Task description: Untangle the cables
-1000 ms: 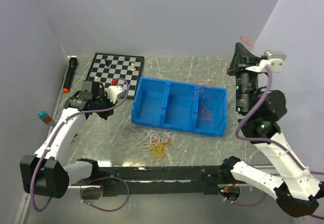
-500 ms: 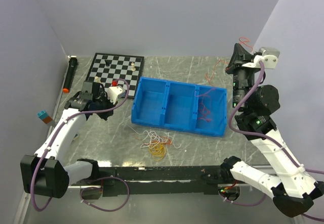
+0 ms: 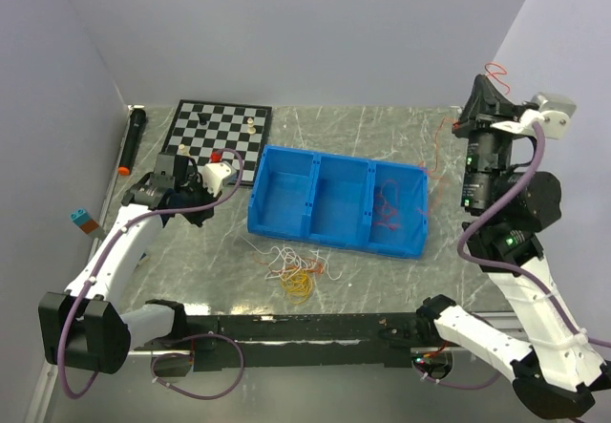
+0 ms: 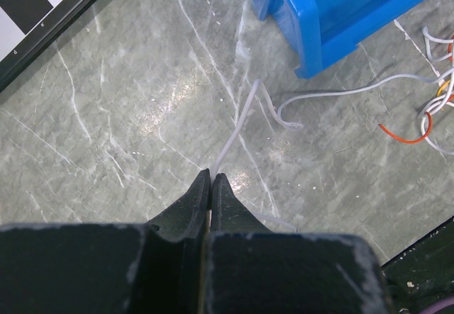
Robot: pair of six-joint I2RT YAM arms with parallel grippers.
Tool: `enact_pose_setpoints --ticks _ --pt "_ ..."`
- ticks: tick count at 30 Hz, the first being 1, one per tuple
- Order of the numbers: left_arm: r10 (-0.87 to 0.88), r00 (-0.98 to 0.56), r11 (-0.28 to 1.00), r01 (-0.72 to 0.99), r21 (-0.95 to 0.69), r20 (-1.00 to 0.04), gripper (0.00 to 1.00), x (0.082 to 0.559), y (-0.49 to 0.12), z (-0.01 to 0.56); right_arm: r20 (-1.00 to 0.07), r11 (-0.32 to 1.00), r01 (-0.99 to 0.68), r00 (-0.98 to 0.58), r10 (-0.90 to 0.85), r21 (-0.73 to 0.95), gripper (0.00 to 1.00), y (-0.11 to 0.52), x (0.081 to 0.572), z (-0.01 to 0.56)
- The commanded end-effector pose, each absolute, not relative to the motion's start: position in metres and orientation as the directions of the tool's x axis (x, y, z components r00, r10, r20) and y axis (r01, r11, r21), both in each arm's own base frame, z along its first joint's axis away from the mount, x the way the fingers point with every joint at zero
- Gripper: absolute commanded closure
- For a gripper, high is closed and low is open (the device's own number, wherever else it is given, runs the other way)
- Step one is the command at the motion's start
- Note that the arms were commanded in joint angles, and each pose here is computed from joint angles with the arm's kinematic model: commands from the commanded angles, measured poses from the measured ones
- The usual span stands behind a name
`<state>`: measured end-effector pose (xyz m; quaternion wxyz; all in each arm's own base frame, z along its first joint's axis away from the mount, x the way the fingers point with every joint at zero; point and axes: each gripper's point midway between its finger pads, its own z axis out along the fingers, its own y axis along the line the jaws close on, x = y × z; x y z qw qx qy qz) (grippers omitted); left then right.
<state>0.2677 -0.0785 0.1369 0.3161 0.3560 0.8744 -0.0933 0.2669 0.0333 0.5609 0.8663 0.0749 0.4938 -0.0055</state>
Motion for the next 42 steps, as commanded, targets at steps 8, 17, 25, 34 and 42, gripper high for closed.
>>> enact_pose_setpoints --ticks 8,17,25,34,42 --pt "0.567 -0.514 0.723 0.685 0.089 -0.644 0.99 0.274 -0.080 0.148 -0.896 0.989 0.054 0.433 0.098 0.135 1.00 0.043 0.291 0.522" --pt "0.562 -0.516 0.724 0.685 0.082 -0.646 0.99 0.277 -0.082 0.147 -0.857 0.990 0.049 0.507 0.091 0.134 1.00 0.034 0.275 0.564" --pt "0.555 -0.525 0.726 0.684 0.067 -0.645 0.99 0.276 -0.084 0.145 -0.773 0.990 0.010 0.626 0.102 0.138 1.00 0.025 0.239 0.625" --pt "0.550 -0.528 0.729 0.682 0.063 -0.647 0.99 0.276 -0.084 0.146 -0.787 0.991 -0.021 0.605 0.120 0.135 1.00 0.032 0.245 0.621" --pt "0.557 -0.524 0.728 0.682 0.074 -0.644 0.99 0.276 -0.083 0.144 -0.807 0.992 -0.018 0.579 0.114 0.127 1.00 0.036 0.253 0.610"
